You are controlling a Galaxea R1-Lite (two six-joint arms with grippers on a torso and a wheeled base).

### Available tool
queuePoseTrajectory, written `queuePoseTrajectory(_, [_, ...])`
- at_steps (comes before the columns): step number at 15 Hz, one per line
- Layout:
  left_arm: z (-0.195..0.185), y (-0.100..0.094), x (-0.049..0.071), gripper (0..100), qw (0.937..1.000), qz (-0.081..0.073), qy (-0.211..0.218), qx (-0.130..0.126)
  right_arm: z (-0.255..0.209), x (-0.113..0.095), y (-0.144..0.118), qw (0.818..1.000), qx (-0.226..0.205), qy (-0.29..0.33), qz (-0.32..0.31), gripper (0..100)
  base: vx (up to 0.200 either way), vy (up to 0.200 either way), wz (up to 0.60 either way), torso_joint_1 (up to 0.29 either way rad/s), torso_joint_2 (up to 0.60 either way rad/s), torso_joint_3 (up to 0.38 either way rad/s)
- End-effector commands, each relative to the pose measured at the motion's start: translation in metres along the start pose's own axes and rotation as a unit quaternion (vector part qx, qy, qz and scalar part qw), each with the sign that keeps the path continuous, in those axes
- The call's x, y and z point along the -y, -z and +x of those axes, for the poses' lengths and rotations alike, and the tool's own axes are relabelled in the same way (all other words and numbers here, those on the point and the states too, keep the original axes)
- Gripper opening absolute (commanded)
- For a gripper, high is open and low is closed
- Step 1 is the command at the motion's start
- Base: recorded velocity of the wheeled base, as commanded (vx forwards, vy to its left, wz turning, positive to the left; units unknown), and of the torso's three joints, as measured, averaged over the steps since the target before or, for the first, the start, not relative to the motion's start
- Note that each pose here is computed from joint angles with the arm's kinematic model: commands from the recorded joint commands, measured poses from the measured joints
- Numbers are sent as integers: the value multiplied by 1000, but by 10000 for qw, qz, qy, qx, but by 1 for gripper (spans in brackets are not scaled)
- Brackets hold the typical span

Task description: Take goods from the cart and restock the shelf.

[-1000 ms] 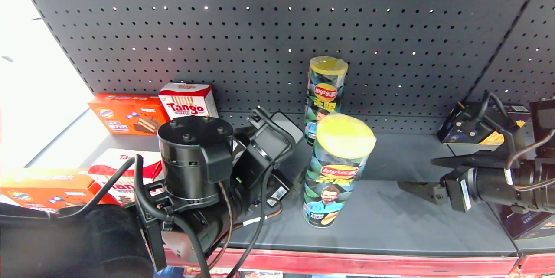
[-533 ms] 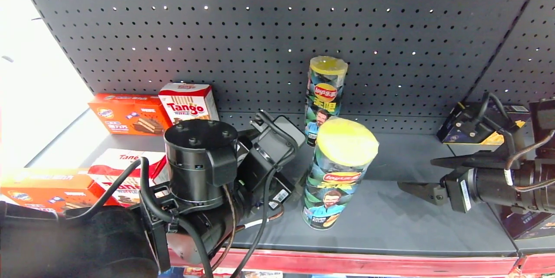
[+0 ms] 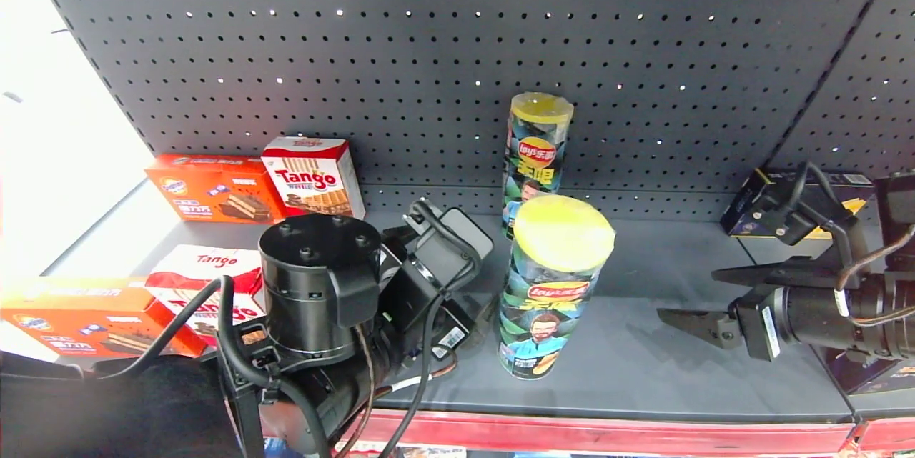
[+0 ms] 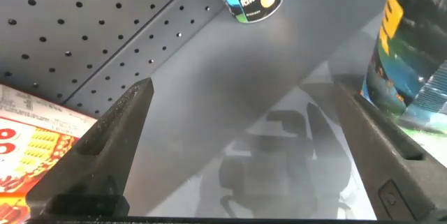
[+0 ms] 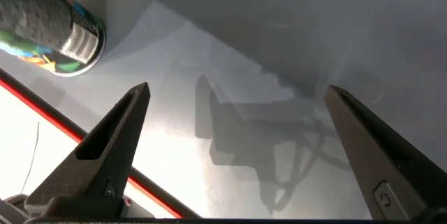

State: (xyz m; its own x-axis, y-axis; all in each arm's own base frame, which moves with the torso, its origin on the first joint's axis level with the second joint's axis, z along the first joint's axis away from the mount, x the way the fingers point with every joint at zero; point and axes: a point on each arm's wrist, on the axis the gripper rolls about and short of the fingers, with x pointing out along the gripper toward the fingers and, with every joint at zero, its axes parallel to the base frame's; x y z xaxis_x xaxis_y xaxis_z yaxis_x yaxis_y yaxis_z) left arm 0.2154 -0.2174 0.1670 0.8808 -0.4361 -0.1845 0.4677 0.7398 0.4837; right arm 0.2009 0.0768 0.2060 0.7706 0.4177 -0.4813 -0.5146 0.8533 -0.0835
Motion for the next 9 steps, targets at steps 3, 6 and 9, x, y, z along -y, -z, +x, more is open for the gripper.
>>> queuePoseTrajectory(3, [-1, -6, 9, 100, 9999, 24, 130, 97, -2, 0, 0, 10000, 25, 4, -3, 100, 0, 0, 0, 0, 0, 0])
queuePoseTrajectory(6, [1, -4, 11, 100, 9999, 42, 155, 62, -2, 0, 0, 10000, 24, 11, 1, 100, 0, 0, 0, 0, 0, 0])
queuePoseTrajectory(9, [0, 0, 10, 100, 9999, 48, 137, 11, -2, 0, 0, 10000, 17, 3, -2, 100, 0, 0, 0, 0, 0, 0])
